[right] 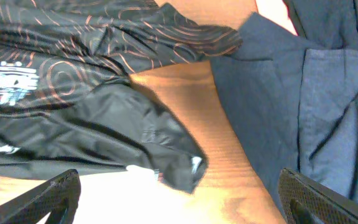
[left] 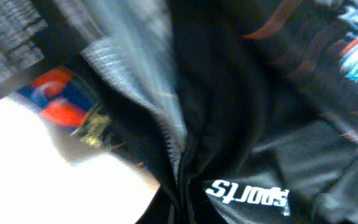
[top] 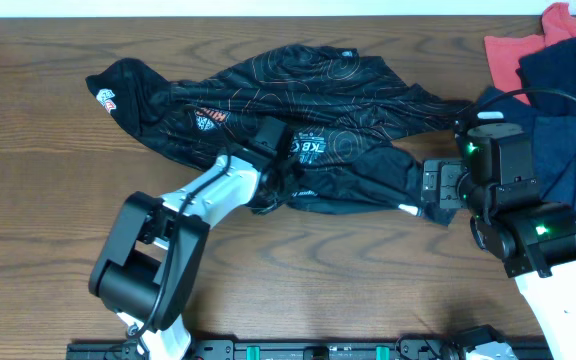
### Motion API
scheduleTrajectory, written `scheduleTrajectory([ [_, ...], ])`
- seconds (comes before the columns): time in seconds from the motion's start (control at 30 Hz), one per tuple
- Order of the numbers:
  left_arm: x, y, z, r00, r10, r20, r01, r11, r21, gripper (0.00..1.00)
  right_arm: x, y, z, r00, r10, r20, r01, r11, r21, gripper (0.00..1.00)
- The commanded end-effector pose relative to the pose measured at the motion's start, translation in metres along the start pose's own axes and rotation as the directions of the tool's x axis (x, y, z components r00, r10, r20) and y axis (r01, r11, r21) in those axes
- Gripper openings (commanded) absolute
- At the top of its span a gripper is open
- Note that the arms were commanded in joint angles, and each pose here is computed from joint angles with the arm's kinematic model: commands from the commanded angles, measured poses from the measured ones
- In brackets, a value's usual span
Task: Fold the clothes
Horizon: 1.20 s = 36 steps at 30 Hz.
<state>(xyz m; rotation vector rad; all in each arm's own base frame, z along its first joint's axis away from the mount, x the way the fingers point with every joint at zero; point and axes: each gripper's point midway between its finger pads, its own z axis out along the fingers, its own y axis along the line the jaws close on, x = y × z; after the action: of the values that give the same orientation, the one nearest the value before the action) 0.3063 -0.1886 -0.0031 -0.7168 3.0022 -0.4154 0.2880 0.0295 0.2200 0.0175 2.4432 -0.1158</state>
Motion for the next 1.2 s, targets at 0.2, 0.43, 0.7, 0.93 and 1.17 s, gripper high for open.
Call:
scheduleTrajectory([
  [0.2,-0.075,0.145,-0.081,0.965,-0.192,0.181,0.234,0.938,-0.255,0.06,0.003,-0.018,0.000,1.000,0.021,-0.017,-0.020,0.998,0.067,0.99],
  [0.43,-0.098,0.220,-0.119,0.874,-0.464,0.146,0.479,0.873,-0.089,0.83,0.005,-0.024,0.001,0.999,0.036,-0.025,-0.033,0.996,0.081,0.99],
  [0.7,-0.031,0.189,-0.116,0.901,-0.389,-0.191,0.392,0.920,-0.028,0.85,0.009,-0.024,0.001,0.999,0.033,-0.044,-0.029,0.996,0.080,0.99],
  [0.93,0.009,0.161,-0.086,0.928,-0.256,-0.269,0.244,0.967,-0.076,0.85,0.013,-0.025,0.001,0.998,0.029,-0.058,-0.024,0.996,0.083,0.99],
  [1.17,0.023,0.139,-0.038,0.959,-0.177,-0.221,0.179,0.984,-0.012,0.84,0.015,-0.025,0.000,0.998,0.028,-0.065,-0.022,0.996,0.084,0.99],
])
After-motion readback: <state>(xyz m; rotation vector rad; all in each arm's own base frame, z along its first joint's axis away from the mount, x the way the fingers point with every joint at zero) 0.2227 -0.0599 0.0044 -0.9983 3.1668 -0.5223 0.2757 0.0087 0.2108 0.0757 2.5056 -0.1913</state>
